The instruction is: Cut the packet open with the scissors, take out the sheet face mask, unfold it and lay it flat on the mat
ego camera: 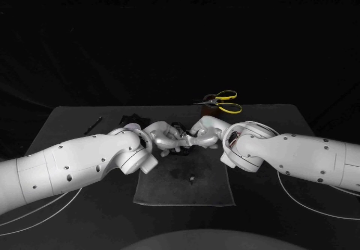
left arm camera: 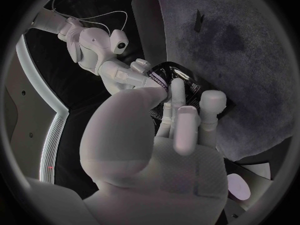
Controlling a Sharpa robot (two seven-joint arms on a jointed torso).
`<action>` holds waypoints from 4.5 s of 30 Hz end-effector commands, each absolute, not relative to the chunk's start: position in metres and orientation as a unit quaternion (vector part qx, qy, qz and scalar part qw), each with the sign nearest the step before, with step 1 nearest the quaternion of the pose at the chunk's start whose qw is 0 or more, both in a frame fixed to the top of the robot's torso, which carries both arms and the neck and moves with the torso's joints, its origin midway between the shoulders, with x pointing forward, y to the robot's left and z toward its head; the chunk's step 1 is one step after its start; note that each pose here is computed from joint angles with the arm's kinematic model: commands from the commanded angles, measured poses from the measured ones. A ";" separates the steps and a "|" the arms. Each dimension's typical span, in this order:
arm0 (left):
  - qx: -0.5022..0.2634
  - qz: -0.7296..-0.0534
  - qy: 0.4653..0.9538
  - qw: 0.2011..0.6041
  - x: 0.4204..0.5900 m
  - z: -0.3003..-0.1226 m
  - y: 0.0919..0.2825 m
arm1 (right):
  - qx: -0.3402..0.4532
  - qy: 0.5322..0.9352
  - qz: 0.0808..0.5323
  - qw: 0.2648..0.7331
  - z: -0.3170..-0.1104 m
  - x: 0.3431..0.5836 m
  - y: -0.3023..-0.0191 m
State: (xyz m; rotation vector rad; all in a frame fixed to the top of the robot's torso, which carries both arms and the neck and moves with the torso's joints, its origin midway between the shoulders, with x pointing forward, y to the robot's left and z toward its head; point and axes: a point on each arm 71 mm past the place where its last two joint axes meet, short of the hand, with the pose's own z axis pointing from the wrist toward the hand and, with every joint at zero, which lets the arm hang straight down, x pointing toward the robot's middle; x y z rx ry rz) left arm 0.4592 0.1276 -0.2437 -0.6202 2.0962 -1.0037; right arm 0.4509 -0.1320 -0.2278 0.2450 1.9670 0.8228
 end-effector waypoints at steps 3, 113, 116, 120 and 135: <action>-0.258 -0.405 0.800 0.361 0.461 -0.242 0.128 | 0.104 0.802 0.347 0.476 -0.227 0.452 -0.134; -0.243 -0.403 0.823 0.318 0.458 -0.246 0.121 | -0.084 0.739 0.285 0.604 -0.236 0.414 -0.135; -0.244 -0.403 0.823 0.318 0.458 -0.246 0.121 | -0.087 0.737 0.285 0.606 -0.235 0.413 -0.134; -0.243 -0.403 0.823 0.318 0.458 -0.246 0.121 | -0.090 0.735 0.277 0.612 -0.235 0.414 -0.135; -0.237 -0.408 0.825 0.312 0.456 -0.245 0.118 | -0.103 0.731 0.264 0.621 -0.235 0.416 -0.131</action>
